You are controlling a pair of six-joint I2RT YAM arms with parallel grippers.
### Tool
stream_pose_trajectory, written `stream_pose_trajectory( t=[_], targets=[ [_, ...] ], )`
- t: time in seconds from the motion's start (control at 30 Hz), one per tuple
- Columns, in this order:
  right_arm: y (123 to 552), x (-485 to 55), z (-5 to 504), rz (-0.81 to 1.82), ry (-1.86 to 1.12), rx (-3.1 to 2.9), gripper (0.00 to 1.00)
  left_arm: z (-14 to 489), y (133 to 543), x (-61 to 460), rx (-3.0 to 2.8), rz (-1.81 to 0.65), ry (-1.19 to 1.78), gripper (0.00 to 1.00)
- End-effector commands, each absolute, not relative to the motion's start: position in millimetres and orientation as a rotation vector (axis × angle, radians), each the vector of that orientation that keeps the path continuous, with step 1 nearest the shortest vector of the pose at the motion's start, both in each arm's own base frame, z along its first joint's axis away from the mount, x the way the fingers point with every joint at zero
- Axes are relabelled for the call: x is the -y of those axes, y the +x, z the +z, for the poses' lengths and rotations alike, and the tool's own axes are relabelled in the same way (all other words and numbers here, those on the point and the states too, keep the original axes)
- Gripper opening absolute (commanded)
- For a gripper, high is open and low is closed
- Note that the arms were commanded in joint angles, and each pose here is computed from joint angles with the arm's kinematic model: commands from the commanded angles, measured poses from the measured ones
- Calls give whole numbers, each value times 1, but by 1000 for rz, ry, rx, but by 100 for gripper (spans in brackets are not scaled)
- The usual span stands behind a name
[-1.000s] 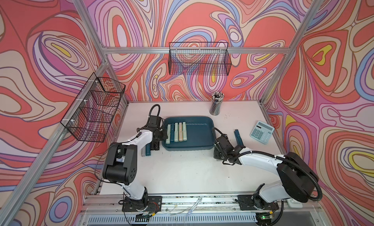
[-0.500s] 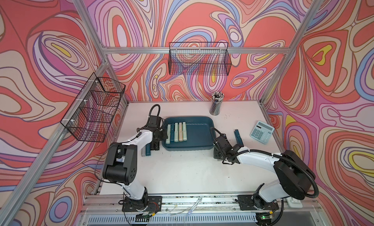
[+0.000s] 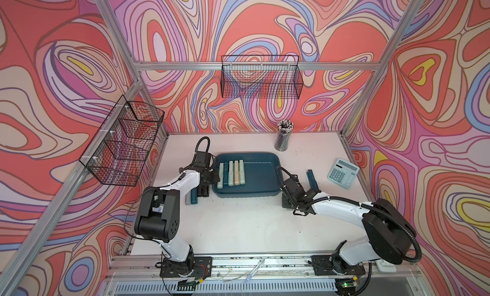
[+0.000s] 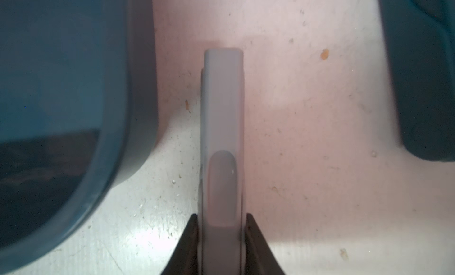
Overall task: Put the pruning pliers into the storage box
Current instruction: Pick up the pruning pliers from the center of the board, then place the pruning pliers in the storage box.
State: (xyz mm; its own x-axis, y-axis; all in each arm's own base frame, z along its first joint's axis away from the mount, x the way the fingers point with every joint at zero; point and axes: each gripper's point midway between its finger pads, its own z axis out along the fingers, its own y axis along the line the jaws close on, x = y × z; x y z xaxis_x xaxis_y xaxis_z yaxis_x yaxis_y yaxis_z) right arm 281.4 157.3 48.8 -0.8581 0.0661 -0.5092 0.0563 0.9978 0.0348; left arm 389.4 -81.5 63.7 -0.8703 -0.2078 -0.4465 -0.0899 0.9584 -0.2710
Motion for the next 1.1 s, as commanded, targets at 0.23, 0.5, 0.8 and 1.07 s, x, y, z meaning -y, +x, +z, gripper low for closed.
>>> stream_pose_trajectory(
  t=[0.23,0.5,0.8,1.07],
  targets=[
    [343,-183,166,48,50,-2350,23,93,409,91,-2497,-418,-202,0],
    [379,-256,169,342,-11,-2310,22,94,409,98,-2499,-436,-189,0],
    [412,-313,127,522,24,-2315,23,95,407,102,-2500,-444,-182,0],
    [426,-342,89,598,18,-2358,25,93,406,105,-2505,-451,-174,0]
  ],
)
